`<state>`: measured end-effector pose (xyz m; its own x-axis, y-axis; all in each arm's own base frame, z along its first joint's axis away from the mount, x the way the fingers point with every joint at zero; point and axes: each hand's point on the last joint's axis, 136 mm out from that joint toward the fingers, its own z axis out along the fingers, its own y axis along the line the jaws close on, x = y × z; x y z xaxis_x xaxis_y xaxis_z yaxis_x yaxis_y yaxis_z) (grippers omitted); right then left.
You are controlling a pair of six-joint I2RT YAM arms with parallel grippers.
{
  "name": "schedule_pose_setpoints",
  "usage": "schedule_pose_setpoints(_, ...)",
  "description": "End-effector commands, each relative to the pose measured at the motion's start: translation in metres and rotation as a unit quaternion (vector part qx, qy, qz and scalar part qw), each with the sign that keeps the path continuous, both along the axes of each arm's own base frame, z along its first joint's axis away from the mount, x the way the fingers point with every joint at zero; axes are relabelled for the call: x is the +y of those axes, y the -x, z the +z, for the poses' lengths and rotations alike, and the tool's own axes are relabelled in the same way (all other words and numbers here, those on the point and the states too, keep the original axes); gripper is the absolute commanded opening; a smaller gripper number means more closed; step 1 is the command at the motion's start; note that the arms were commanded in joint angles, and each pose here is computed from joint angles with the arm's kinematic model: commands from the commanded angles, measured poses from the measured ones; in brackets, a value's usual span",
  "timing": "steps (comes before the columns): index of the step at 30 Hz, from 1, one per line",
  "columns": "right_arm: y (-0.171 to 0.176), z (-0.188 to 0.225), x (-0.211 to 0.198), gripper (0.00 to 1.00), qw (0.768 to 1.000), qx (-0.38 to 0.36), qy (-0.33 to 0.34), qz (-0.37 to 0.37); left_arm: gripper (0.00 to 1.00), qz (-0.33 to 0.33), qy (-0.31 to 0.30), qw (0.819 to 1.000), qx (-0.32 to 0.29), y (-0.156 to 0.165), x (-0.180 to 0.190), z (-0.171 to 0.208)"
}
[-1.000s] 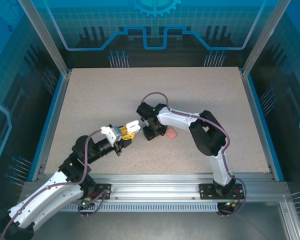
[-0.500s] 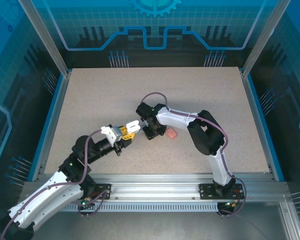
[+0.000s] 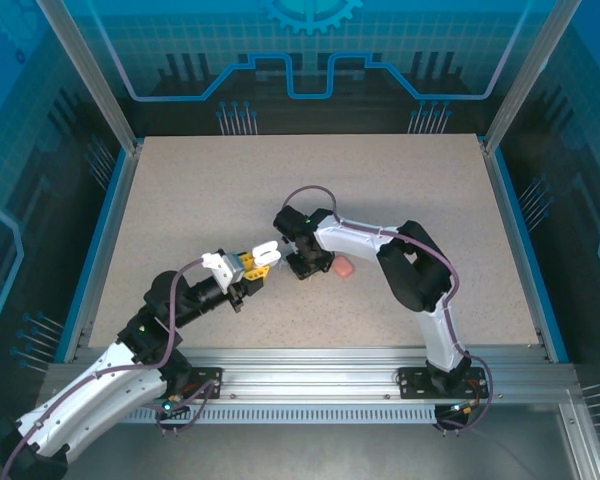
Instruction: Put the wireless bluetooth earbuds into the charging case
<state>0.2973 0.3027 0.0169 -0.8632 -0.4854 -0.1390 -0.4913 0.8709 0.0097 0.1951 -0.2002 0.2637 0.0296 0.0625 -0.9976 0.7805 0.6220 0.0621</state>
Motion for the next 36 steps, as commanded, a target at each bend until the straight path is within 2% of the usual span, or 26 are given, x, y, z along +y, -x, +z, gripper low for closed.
schedule_pose_setpoints(1, 0.006, 0.014, -0.003, 0.27, 1.0, -0.009, -0.006, -0.001, 0.0, 0.003, 0.002, 1.0, -0.005, 0.0, 0.0, 0.002)
schedule_pose_setpoints(8, -0.003, 0.048, -0.019, 0.26, 0.998, -0.062, -0.029, -0.009, 0.0, -0.004, 0.011, 1.0, 0.006, -0.002, -0.004, 0.001)
schedule_pose_setpoints(17, -0.008, 0.127, -0.049, 0.26, 0.976, -0.186, -0.109, -0.016, 0.0, -0.017, 0.031, 0.999, 0.033, -0.009, -0.016, -0.003)
schedule_pose_setpoints(21, -0.004, 0.171, -0.055, 0.26, 0.954, -0.252, -0.161, -0.011, 0.0, -0.025, 0.047, 0.997, 0.05, -0.016, -0.024, -0.004)
schedule_pose_setpoints(29, 0.018, 0.251, -0.059, 0.26, 0.891, -0.358, -0.28, 0.013, 0.0, -0.052, 0.073, 0.993, 0.076, -0.027, -0.048, -0.007)
schedule_pose_setpoints(36, 0.044, 0.283, -0.053, 0.26, 0.853, -0.397, -0.336, 0.055, 0.0, -0.079, 0.071, 0.992, 0.065, -0.029, -0.069, -0.007)
